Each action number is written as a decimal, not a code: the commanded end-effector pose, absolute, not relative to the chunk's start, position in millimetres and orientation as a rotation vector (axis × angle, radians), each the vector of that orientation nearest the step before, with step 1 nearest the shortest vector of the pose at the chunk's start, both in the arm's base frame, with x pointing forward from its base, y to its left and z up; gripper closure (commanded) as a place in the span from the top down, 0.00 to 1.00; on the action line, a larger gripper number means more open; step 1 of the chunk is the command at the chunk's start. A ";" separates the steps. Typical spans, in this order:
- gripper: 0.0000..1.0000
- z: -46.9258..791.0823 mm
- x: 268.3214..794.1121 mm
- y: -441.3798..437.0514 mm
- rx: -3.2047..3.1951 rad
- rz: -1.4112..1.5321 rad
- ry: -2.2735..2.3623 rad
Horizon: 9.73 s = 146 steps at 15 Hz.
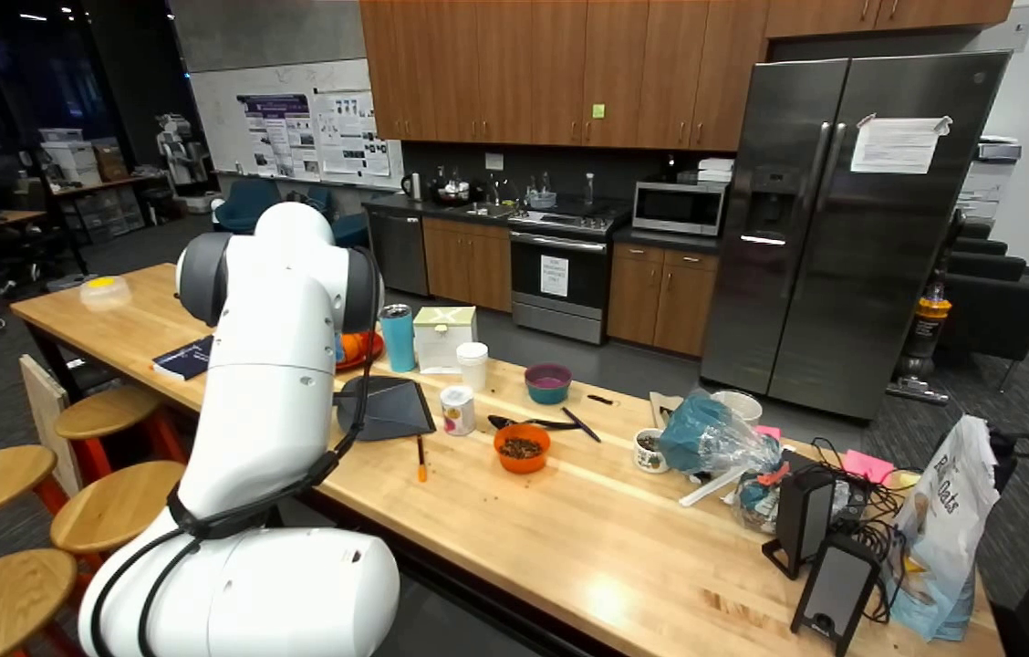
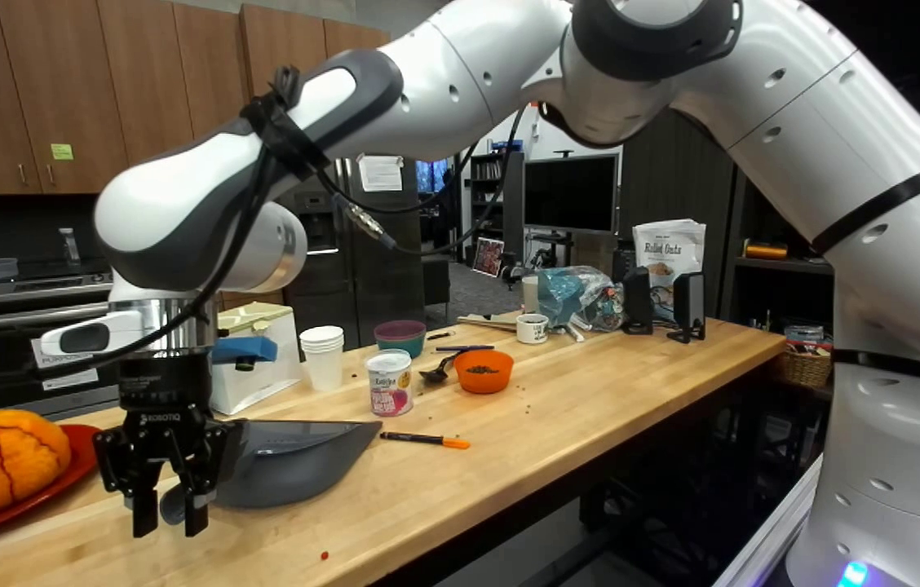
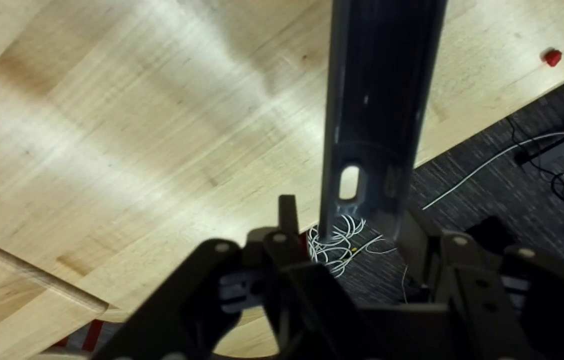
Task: Move the dust pan to the right
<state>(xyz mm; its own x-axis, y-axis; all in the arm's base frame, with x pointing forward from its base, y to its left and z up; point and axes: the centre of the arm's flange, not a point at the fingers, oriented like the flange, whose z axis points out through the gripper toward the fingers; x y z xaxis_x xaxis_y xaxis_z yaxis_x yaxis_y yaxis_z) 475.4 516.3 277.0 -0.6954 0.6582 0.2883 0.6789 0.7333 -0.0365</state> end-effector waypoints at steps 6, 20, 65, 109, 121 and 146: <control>1.00 286.2 476.4 504.8 -1.061 -0.080 -2.681; 0.98 282.8 491.2 485.7 -1.117 -0.067 -2.662; 0.08 355.9 435.4 514.6 -1.352 0.403 -2.779; 0.08 453.4 412.5 412.7 -1.899 0.740 -2.575; 0.08 437.0 363.2 315.7 -2.123 0.799 -2.280; 0.08 475.4 423.9 51.2 -2.097 0.226 -2.792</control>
<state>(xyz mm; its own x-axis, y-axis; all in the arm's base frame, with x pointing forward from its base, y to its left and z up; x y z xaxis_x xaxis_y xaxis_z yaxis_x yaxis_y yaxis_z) 412.2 74.3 482.5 -0.2019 0.9003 -0.3857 0.9696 0.2392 0.0507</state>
